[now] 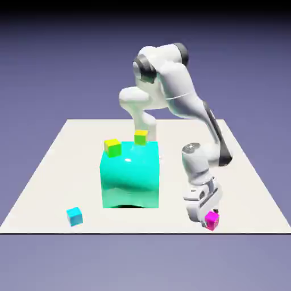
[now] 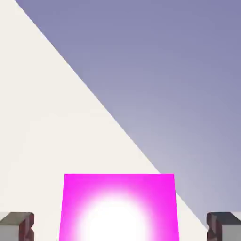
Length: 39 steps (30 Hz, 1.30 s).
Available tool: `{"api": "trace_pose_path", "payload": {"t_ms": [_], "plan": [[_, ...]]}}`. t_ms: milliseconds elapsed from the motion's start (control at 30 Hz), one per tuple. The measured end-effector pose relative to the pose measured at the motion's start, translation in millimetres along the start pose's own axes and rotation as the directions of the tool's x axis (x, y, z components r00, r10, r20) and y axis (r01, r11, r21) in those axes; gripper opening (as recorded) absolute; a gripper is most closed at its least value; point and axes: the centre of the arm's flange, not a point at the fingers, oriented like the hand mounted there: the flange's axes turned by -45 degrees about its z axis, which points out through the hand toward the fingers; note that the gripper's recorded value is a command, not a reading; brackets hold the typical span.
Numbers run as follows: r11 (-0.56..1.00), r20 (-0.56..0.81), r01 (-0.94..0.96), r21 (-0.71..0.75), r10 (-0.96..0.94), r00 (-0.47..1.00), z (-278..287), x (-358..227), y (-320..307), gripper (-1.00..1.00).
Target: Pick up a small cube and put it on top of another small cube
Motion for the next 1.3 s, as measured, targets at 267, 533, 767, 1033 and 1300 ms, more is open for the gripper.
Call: {"api": "trace_pose_path", "payload": {"t_ms": [267, 533, 767, 1033, 1300], "plan": [[1.000, 0.008, 0.026, -0.001, -0.026, 1.000, -77, 6, 9, -1.00], [0.964, 0.088, 0.265, 0.014, -0.265, 0.960, -187, -27, 98, -1.00], [0.911, 0.118, 0.405, 0.079, -0.412, 0.904, -296, -86, 141, -1.00], [0.831, 0.052, 0.525, 0.183, -0.541, 0.839, -405, -182, 146, -1.00], [0.743, -0.088, 0.621, 0.251, -0.621, 0.779, -462, -269, 121, -1.00]]}}
